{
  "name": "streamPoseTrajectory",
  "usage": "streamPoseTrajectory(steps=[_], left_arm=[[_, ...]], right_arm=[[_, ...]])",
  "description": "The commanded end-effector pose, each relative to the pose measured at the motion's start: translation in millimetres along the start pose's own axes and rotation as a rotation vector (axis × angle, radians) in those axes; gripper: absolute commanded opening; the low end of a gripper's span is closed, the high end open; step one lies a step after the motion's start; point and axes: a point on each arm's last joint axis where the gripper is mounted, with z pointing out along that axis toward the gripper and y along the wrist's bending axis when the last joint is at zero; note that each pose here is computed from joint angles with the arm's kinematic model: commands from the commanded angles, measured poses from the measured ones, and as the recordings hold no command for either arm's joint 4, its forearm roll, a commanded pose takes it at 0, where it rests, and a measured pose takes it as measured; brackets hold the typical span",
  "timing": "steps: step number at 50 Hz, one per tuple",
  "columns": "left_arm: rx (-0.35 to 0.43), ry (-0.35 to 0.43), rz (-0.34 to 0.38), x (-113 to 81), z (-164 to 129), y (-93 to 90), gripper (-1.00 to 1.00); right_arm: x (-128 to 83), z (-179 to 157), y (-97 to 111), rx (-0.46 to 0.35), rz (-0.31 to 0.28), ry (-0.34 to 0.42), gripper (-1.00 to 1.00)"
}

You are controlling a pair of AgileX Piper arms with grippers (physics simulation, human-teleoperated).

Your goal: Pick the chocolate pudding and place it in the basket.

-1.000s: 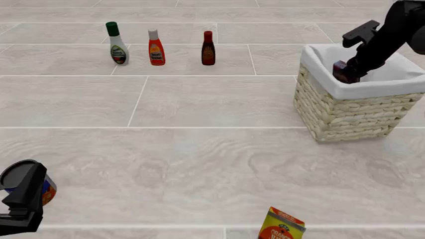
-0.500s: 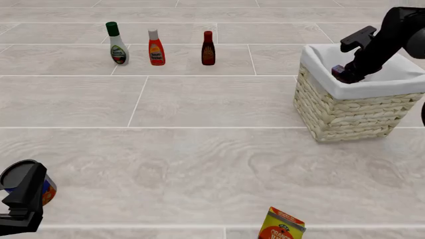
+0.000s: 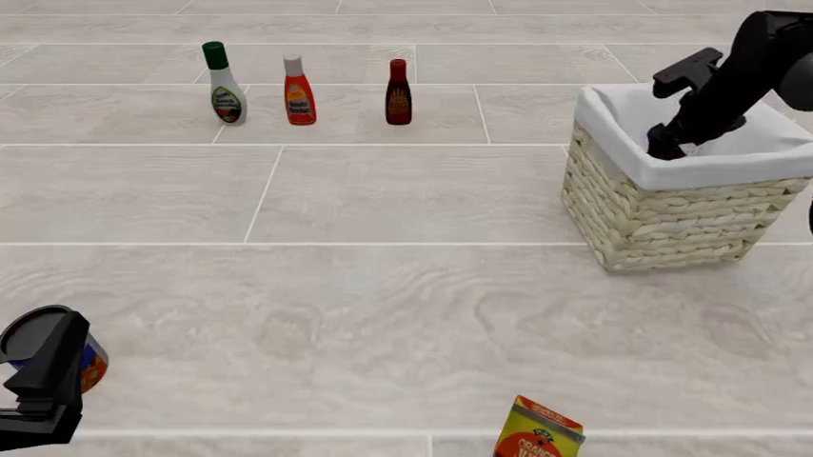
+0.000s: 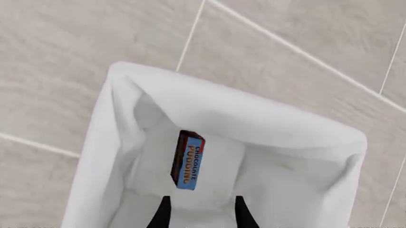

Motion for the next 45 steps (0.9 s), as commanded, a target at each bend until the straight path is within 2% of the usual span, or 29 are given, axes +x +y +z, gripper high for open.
streamPoseTrajectory(steps=[1, 19, 45], left_arm=[[0.0, -0.001, 0.0, 0.4, -0.1, 0.0, 1.0], [0.0, 0.0, 0.0, 0.4, -0.1, 0.0, 1.0], [0.0, -0.001, 0.0, 0.4, -0.1, 0.0, 1.0]], right_arm=[[1.7, -5.5, -2.8, 0.006, 0.002, -0.003, 1.0], [-3.6, -34.4, -4.0, 0.031, 0.001, -0.04, 1.0], [11.7, -73.3, 8.5, 0.049, -0.004, -0.066, 1.0]])
